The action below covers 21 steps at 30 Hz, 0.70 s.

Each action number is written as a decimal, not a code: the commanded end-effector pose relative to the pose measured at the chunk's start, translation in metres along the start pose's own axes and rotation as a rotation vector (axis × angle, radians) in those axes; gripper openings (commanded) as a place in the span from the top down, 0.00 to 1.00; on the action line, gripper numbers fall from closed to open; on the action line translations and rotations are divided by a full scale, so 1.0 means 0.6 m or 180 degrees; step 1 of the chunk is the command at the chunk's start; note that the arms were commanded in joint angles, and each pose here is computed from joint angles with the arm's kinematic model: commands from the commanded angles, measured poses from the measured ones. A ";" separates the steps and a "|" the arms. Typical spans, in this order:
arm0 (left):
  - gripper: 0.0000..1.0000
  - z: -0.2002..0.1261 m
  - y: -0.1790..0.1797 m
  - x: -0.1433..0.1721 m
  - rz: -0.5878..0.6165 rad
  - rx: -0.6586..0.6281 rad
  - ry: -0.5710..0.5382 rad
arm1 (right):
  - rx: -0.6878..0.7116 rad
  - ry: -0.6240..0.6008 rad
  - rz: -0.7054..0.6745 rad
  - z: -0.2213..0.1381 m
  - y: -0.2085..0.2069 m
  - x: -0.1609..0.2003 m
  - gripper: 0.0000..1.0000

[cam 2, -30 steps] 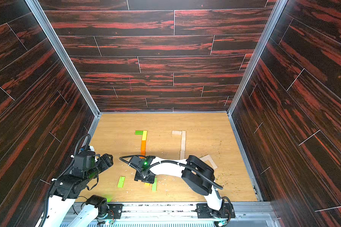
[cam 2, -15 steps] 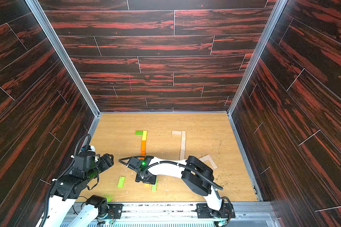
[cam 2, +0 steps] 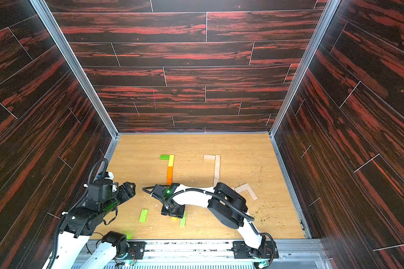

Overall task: Assemble a giraffe with building blocks
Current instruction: Pick up the building block from the center of the board.

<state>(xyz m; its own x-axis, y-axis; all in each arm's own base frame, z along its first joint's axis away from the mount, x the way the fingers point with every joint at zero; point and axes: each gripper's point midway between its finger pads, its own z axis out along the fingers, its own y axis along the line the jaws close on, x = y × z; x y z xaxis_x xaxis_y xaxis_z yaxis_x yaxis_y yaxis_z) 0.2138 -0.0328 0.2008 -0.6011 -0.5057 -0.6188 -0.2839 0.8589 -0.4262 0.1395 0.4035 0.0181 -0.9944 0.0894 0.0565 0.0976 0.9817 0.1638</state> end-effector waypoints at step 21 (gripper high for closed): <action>0.21 -0.054 -0.139 0.052 0.0096 0.1712 0.0524 | -0.0777 -0.1768 -0.1378 -0.293 -0.019 -0.138 0.93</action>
<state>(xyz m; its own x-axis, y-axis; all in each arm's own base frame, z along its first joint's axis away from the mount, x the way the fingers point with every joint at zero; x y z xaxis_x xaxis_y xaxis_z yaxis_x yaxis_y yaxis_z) 0.1961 -0.0996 0.2296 -0.6980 -0.4488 -0.5580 0.0446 0.7505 -0.6594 0.2009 0.3742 0.1553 -0.9110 -0.0926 -0.4018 -0.2392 0.9124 0.3321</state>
